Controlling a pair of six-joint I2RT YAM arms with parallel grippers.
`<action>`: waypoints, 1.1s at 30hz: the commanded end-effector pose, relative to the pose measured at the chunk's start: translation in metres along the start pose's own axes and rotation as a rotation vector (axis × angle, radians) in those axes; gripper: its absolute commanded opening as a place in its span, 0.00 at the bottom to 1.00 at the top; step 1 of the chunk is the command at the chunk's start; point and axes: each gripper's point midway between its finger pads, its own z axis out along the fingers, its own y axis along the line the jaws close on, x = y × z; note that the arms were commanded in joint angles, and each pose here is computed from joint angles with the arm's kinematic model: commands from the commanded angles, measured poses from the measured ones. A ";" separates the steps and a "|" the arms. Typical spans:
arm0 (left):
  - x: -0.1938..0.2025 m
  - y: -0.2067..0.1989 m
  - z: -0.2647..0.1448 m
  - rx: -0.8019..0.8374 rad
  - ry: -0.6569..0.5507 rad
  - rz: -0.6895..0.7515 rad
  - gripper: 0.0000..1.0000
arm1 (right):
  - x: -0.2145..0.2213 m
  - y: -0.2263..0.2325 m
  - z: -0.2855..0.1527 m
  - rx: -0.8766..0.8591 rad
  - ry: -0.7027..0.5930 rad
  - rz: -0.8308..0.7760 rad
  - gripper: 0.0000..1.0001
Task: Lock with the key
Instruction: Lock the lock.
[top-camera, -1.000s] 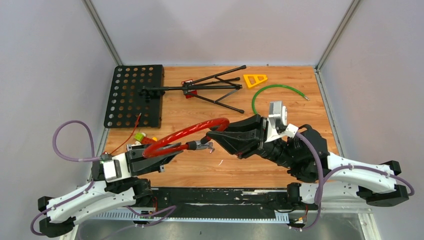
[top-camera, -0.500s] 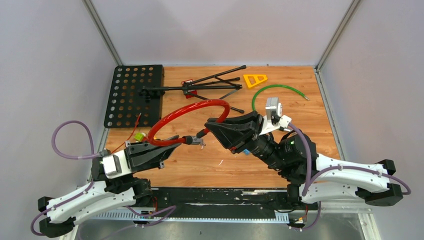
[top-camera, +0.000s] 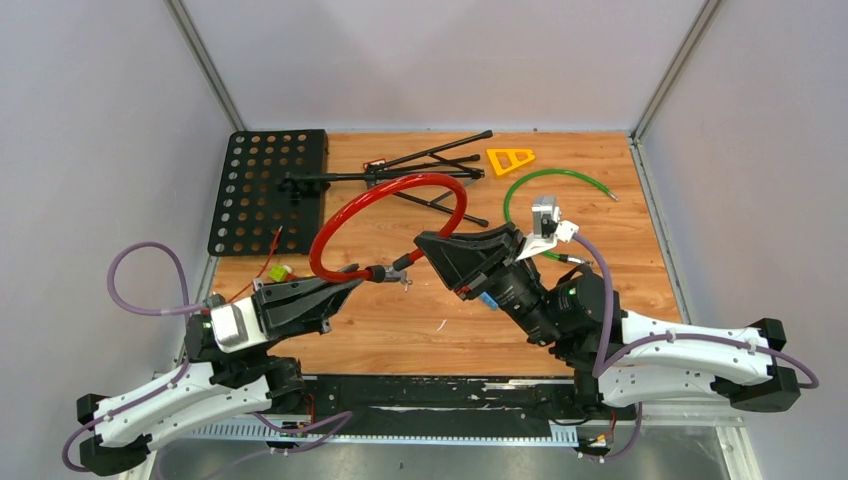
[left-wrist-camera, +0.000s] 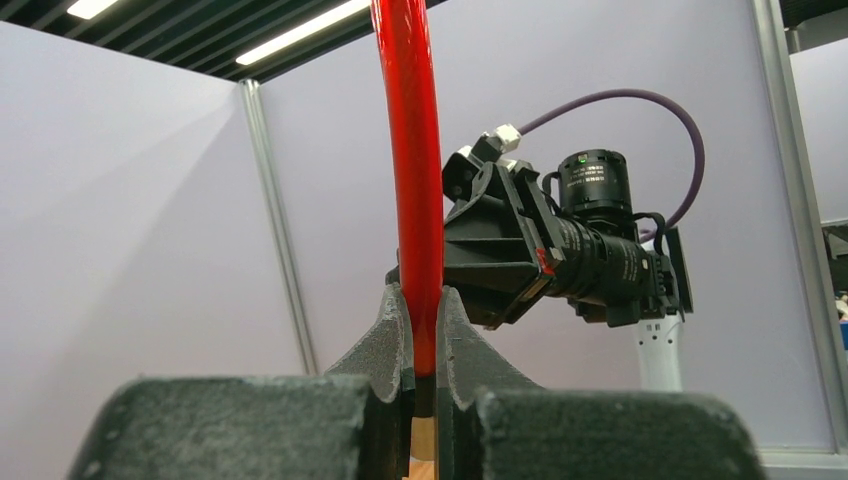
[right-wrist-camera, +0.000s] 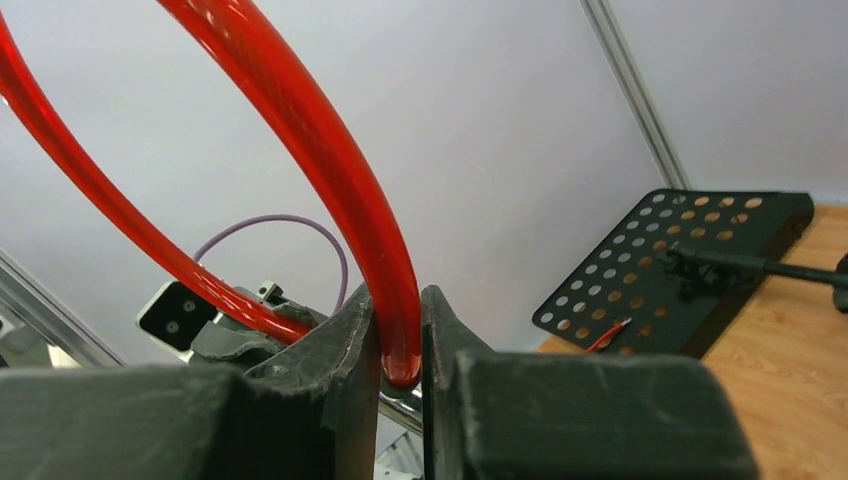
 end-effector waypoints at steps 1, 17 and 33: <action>-0.030 0.006 0.003 -0.018 -0.105 0.053 0.00 | 0.003 -0.012 0.000 0.104 -0.020 0.166 0.00; -0.029 0.006 0.002 -0.023 -0.099 0.050 0.00 | 0.035 -0.014 0.007 0.135 0.073 0.195 0.00; -0.025 0.008 -0.001 -0.037 -0.086 0.050 0.00 | 0.013 -0.016 -0.002 0.104 0.044 0.047 0.53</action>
